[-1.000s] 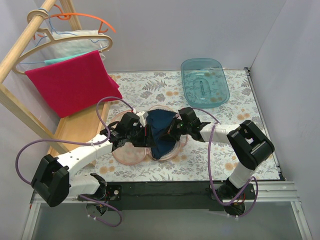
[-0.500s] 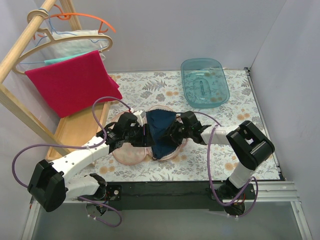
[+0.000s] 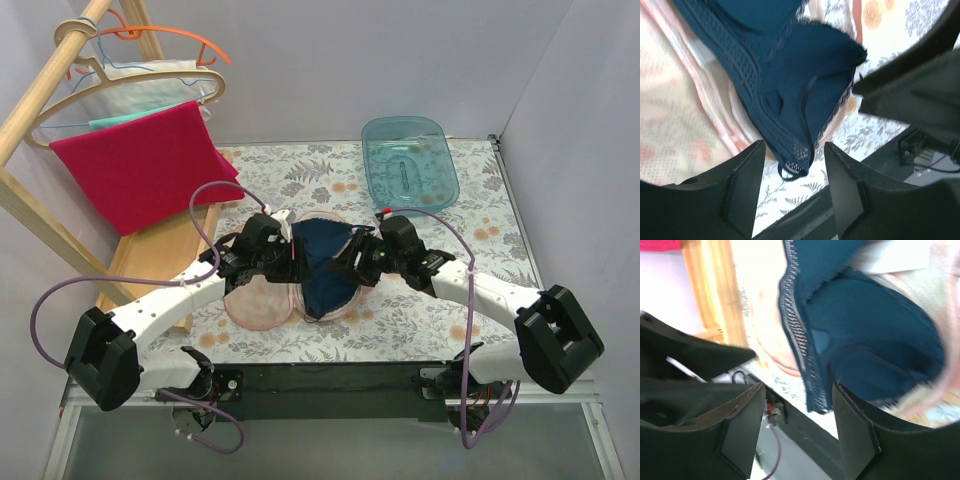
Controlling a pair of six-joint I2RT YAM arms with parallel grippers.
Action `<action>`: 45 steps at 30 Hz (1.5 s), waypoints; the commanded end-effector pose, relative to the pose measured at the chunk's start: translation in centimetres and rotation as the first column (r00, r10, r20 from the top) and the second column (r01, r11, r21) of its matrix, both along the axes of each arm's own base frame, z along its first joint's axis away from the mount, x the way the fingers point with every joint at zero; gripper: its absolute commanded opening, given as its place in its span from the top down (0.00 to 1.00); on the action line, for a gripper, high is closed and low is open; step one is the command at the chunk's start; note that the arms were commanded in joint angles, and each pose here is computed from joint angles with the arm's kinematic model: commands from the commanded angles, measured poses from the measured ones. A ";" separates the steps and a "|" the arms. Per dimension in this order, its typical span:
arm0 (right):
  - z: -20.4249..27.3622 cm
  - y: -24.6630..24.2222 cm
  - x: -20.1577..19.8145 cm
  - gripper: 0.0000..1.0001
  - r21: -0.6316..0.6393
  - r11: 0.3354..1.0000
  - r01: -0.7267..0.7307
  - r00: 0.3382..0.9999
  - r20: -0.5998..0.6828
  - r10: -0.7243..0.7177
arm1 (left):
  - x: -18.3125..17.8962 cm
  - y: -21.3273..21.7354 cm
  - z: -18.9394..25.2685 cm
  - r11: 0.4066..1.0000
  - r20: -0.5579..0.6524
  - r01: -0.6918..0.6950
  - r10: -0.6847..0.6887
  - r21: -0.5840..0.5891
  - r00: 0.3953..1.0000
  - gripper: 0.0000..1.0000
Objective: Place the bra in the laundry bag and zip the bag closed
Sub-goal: Adjust the bra in the laundry bag.
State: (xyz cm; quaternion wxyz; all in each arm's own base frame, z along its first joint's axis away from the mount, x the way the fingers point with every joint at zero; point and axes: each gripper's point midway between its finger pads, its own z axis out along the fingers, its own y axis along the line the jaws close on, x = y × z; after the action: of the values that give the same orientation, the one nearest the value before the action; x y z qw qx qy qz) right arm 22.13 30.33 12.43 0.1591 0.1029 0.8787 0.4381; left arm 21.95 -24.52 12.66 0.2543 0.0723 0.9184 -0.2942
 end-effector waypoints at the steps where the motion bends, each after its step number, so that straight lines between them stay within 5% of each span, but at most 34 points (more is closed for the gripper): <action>1: -1.0 -2.6 -0.8 0.35 -0.112 0.993 0.037 0.999 0.040 -0.033 | 3.0 -1.1 2.6 1.000 0.094 -0.014 0.014 -0.002 0.995 0.50; 9: 2.2 -4.5 0.7 0.34 -0.174 0.979 0.109 0.982 0.170 -0.079 | 7.5 -4.5 2.1 1.000 0.092 0.017 -0.017 -0.004 0.996 0.51; 20: 2.6 -7.9 0.1 0.31 -0.181 0.965 0.191 0.967 0.205 -0.153 | 5.9 -5.5 -4.2 0.998 -0.069 0.070 -0.070 -0.010 0.995 0.56; 27: 1.8 -8.6 -0.2 0.31 -0.190 0.963 0.189 0.970 0.191 -0.153 | 7.2 -6.1 -6.5 0.996 -0.046 0.090 -0.090 -0.011 0.995 0.57; 36: 1.5 -9.0 -0.3 0.31 -0.189 0.962 0.197 0.969 0.185 -0.162 | 6.1 -7.1 2.5 0.970 0.118 0.197 -0.181 -0.140 0.976 0.57; 45: 1.2 -8.8 -0.4 0.31 -0.193 0.964 0.183 0.974 0.172 -0.151 | 7.8 -4.6 -0.8 0.997 0.102 0.072 -0.070 -0.020 0.992 0.60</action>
State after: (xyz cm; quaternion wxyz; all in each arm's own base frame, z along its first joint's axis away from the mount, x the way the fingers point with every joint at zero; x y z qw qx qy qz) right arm 21.63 21.52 13.48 0.2695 0.1291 0.8948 0.3317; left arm 28.84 -30.45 13.63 0.2879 0.1278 0.8829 -0.3482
